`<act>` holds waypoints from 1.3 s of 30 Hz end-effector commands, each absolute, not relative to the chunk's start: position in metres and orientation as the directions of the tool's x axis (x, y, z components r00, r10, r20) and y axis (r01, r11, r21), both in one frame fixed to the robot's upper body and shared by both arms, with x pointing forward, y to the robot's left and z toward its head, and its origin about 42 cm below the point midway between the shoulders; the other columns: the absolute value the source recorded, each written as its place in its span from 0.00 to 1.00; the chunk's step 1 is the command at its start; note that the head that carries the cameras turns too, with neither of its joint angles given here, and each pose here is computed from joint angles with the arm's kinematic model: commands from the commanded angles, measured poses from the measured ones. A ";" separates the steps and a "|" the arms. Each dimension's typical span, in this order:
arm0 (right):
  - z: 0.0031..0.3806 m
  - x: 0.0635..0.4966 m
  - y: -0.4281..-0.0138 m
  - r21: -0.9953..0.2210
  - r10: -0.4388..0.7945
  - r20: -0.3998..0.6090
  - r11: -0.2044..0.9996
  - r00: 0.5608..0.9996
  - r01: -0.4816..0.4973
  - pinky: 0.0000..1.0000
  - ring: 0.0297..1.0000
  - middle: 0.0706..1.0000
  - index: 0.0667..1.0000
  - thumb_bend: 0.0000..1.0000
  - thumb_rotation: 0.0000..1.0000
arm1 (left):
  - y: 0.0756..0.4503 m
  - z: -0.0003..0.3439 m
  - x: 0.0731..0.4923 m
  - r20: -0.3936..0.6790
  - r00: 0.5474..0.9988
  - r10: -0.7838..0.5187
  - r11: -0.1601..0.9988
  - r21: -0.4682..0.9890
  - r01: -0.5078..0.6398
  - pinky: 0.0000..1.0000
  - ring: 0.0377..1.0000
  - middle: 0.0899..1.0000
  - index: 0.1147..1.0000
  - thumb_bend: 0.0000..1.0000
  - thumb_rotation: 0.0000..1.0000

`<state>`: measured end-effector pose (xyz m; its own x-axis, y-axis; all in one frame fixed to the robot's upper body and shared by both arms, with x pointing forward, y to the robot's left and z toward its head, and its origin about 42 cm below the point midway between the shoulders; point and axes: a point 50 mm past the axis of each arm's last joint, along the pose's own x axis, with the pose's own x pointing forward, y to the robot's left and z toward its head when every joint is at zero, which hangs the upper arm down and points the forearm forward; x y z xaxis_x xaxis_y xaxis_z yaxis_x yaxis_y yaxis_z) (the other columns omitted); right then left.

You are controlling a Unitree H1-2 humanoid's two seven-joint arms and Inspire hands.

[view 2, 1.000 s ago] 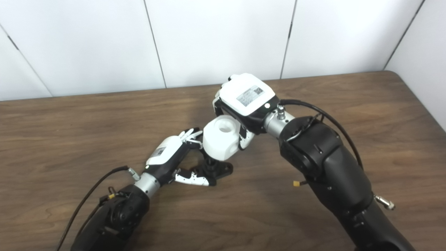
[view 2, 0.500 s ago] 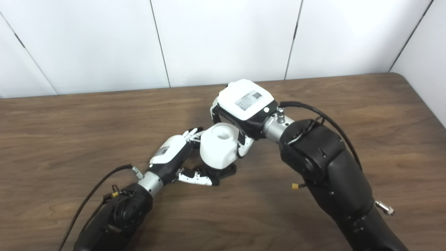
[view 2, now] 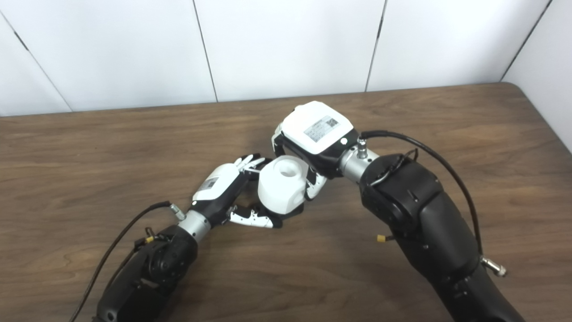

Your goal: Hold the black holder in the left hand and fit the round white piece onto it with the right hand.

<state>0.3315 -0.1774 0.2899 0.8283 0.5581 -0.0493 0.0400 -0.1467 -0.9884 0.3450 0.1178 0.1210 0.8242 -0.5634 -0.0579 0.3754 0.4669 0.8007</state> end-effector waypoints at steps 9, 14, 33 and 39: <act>0.287 0.338 -0.173 -0.987 0.571 -0.023 -0.144 0.820 0.072 0.95 0.84 0.75 0.45 0.53 0.15 | 0.114 0.095 0.330 -0.223 0.793 -0.567 0.381 0.783 0.492 1.00 1.00 0.92 0.42 0.52 0.06; 0.279 0.339 -0.170 -0.988 0.582 -0.025 -0.139 0.813 0.069 0.96 0.84 0.75 0.45 0.53 0.14 | 0.112 0.096 0.329 -0.221 0.793 -0.568 0.381 0.783 0.491 1.00 1.00 0.92 0.41 0.52 0.06; 0.295 0.331 -0.163 -0.979 0.648 -0.051 -0.184 0.760 0.091 0.93 0.83 0.76 0.44 0.53 0.15 | 0.110 0.094 0.331 -0.223 0.794 -0.565 0.379 0.785 0.490 1.00 1.00 0.91 0.41 0.52 0.06; 0.315 0.327 -0.158 -0.962 0.680 -0.051 -0.230 0.732 0.146 0.93 0.84 0.76 0.44 0.53 0.15 | 0.109 0.094 0.332 -0.231 0.790 -0.567 0.362 0.792 0.492 1.00 1.00 0.92 0.41 0.52 0.06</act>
